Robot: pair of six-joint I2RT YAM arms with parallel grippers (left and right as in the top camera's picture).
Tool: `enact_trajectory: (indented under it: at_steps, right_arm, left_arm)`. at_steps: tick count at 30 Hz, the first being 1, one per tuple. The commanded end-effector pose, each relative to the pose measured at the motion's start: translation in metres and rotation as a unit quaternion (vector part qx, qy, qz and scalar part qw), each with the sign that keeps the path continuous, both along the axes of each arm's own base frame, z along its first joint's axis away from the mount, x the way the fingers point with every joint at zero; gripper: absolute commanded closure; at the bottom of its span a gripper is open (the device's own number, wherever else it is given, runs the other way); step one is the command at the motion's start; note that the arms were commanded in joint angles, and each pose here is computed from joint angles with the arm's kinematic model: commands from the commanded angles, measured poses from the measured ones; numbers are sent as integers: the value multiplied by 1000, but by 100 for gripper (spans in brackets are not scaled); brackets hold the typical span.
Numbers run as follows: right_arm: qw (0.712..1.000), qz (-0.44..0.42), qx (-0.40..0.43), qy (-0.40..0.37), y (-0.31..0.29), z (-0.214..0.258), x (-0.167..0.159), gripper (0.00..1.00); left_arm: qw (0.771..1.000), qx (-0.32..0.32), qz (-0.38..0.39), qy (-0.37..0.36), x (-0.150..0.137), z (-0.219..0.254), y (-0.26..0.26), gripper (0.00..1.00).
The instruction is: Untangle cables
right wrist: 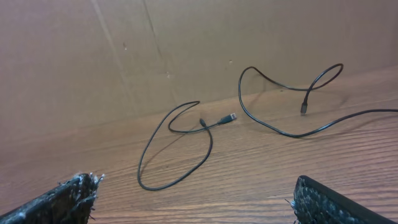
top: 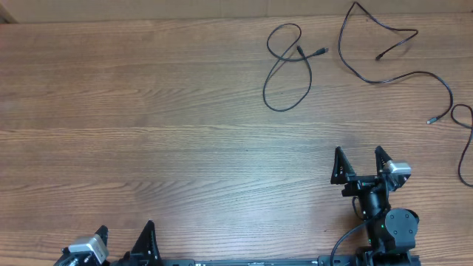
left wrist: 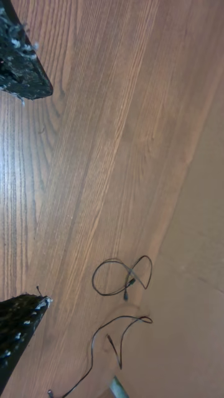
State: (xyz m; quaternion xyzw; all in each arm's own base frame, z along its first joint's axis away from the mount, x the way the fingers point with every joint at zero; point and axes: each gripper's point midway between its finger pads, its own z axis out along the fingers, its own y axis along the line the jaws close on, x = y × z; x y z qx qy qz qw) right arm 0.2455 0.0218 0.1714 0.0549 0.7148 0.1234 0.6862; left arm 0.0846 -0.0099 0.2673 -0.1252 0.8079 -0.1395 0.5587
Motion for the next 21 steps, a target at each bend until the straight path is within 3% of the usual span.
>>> enact_trajectory:
  at_steps: [1, 11, 21]
  right_arm:
    - [1000, 1, 1, -3, 0, -1, 0, 0]
    - [1000, 1, 1, -3, 0, -1, 0, 0]
    - [1000, 1, 1, -3, 0, -1, 0, 0]
  left_arm:
    - [1000, -6, 1, -2, -1, -1, -1, 0]
    - [1000, -6, 0, -5, -1, 0, -2, 1]
    - [995, -8, 12, -100, 29, 37, 1, 1]
